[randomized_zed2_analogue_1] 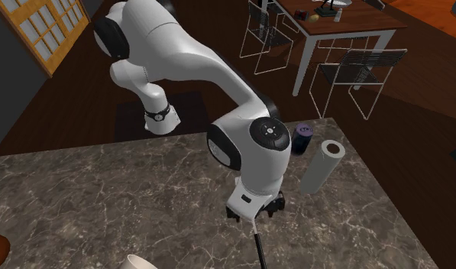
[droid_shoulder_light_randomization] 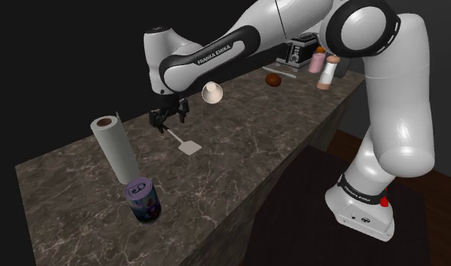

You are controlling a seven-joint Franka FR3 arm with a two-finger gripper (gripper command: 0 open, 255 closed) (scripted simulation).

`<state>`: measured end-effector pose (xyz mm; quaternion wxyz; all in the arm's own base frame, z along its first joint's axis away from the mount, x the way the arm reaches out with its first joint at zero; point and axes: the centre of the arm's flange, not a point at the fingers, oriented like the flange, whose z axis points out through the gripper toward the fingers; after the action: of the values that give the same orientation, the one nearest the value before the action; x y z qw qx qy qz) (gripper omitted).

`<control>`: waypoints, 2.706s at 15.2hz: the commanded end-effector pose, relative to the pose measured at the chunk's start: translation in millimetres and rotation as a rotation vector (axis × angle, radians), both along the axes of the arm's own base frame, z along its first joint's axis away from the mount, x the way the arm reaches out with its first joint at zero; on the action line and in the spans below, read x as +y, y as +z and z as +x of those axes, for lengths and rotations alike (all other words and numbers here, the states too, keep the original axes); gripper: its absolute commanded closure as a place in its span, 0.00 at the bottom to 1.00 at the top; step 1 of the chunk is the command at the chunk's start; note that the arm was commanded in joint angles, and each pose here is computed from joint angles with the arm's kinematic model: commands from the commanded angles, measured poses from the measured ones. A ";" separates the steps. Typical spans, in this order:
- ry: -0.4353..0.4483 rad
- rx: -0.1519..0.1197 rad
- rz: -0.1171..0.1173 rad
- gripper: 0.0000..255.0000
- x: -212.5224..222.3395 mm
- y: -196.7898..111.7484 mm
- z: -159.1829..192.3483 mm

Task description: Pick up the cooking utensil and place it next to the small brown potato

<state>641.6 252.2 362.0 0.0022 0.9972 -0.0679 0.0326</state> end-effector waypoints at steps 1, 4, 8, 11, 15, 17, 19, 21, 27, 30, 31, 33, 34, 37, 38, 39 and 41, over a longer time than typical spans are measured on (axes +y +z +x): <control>0.000 -0.001 0.000 0.00 1.4 -9.9 2.1; 0.000 -0.001 0.000 0.00 1.2 -23.5 2.9; 0.000 -0.001 0.000 0.00 1.2 -23.5 3.0; 0.000 -0.001 0.000 0.00 1.2 -23.5 3.0; 0.000 -0.001 0.000 1.00 1.2 -23.5 3.0; 0.000 -0.001 0.000 1.00 1.2 -23.5 3.0; 0.000 -0.001 0.000 1.00 1.2 -23.5 3.0; 0.000 -0.001 0.000 1.00 1.2 -23.5 3.0; 0.000 -0.001 0.000 1.00 1.2 2.9 3.0; 0.000 -0.001 0.000 1.00 1.2 18.7 3.0; 0.000 -0.001 0.000 1.00 1.2 24.0 3.0; 0.000 -0.001 0.000 1.00 1.2 34.6 3.0; 0.000 -0.001 0.000 1.00 1.2 39.9 3.0; 0.000 -0.001 0.000 1.00 1.2 55.7 3.0; 0.000 -0.001 0.000 1.00 1.2 61.0 3.0; 0.000 -0.001 0.000 1.00 1.2 66.3 3.0; 0.000 -0.001 0.000 1.00 1.2 76.8 3.0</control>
<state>644.7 253.4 433.3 0.0019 0.9971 -0.0680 0.0333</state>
